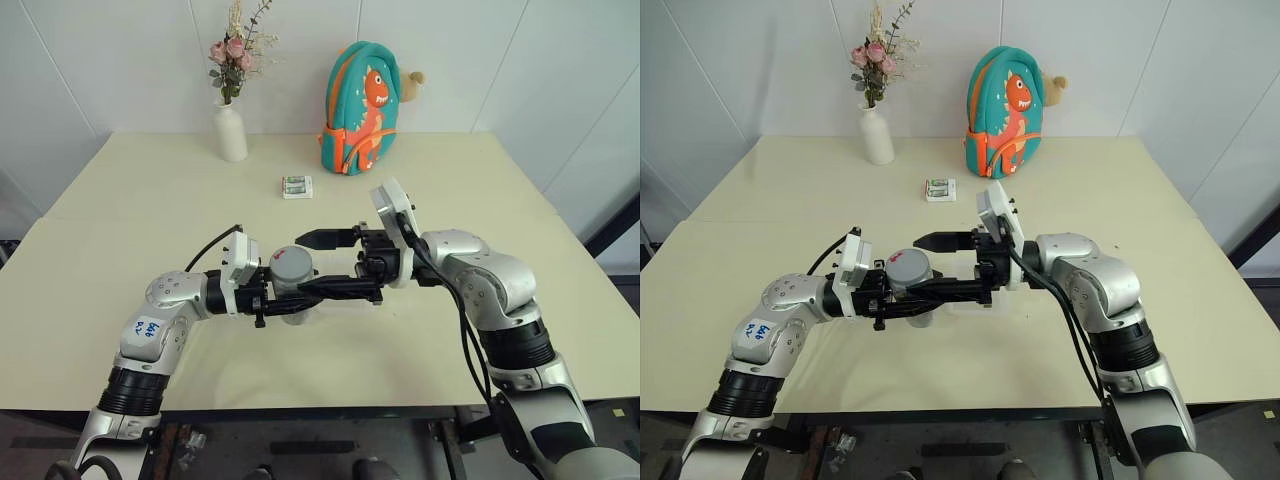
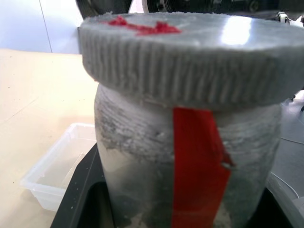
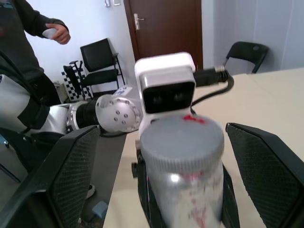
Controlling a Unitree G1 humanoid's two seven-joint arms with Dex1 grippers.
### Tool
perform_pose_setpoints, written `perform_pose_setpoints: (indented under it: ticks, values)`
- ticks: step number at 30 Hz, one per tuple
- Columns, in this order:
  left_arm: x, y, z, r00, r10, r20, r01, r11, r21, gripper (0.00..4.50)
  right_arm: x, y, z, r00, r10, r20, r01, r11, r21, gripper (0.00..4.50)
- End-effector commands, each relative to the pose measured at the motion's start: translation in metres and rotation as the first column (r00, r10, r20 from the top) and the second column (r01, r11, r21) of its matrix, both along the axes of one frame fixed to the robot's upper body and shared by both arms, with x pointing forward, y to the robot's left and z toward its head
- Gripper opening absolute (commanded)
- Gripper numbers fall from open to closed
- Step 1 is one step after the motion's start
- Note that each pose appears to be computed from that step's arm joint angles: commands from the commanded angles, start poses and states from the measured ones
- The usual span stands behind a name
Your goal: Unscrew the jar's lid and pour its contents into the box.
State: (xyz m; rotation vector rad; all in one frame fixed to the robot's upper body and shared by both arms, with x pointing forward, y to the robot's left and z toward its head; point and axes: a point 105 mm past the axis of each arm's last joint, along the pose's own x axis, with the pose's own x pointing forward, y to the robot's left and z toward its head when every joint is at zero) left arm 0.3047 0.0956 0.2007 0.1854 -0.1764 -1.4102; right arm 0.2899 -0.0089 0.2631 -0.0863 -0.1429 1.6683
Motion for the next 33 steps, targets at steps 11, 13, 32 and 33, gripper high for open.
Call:
perform_pose_setpoints:
  ticks: [11, 13, 32, 33]
  values:
    - [-0.004, -0.003, 0.012, 0.999, -0.023, 0.041, 0.024, 0.999, -0.024, 1.99, 0.0, 0.021, 0.001, 0.998, -0.015, 0.055, 0.015, 1.0, 0.009, 4.46]
    - [-0.004, -0.003, 0.012, 0.999, -0.022, 0.042, 0.023, 0.999, -0.025, 1.99, 0.002, 0.021, 0.003, 0.998, -0.022, 0.055, 0.021, 1.0, 0.015, 4.46]
    - [-0.006, -0.001, 0.009, 0.999, -0.016, 0.032, 0.017, 1.0, -0.01, 1.99, -0.009, 0.004, 0.052, 0.979, 0.079, -0.187, -0.024, 0.96, 0.277, 3.0]
    - [-0.007, -0.001, 0.009, 0.999, -0.016, 0.03, 0.016, 1.0, -0.009, 1.99, -0.008, 0.002, 0.054, 0.978, 0.072, -0.197, -0.013, 0.958, 0.287, 3.0]
